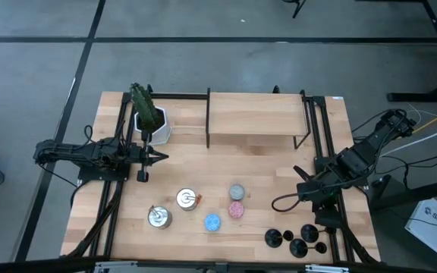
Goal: Pick & Place candle stick holders
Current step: Put the right black candle holder on the shelf
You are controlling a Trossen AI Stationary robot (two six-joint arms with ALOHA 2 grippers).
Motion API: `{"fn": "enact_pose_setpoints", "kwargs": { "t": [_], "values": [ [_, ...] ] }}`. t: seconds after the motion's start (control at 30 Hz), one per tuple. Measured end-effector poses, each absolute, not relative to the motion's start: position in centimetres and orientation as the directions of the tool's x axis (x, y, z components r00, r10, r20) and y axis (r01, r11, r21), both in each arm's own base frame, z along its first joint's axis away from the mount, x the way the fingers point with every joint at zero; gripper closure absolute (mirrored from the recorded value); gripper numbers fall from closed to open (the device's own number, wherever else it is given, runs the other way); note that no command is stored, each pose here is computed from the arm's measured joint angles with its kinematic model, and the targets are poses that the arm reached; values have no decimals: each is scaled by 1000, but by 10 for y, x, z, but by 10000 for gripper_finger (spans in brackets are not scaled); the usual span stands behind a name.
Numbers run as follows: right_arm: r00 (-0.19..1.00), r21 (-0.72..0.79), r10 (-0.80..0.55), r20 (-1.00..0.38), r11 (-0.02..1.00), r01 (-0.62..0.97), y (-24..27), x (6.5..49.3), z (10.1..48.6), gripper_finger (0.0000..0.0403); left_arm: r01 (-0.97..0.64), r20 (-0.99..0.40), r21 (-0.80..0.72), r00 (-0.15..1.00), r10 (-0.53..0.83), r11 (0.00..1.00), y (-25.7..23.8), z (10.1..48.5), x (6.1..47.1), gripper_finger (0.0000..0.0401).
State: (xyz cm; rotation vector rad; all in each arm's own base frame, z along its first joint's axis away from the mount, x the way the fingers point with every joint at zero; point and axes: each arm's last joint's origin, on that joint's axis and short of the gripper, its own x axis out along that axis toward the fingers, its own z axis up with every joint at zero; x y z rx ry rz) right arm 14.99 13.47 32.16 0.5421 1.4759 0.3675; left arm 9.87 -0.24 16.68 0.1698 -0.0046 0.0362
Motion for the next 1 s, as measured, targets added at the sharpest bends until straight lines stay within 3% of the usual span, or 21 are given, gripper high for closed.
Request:
{"fn": "enact_pose_setpoints", "kwargs": {
  "t": [0.53,0.8,1.0],
  "values": [
    [265,530,508,-820,848,12,144,154,327,181,-37,8,169,999,36,985,-2,167,99,397],
    [233,504,496,-836,863,-26,158,148,322,181,-36,8,169,999,36,985,-2,167,99,397],
    [220,477,457,-862,877,50,164,139,319,181,-36,8,169,999,36,985,-2,167,99,397]
  ]
}}
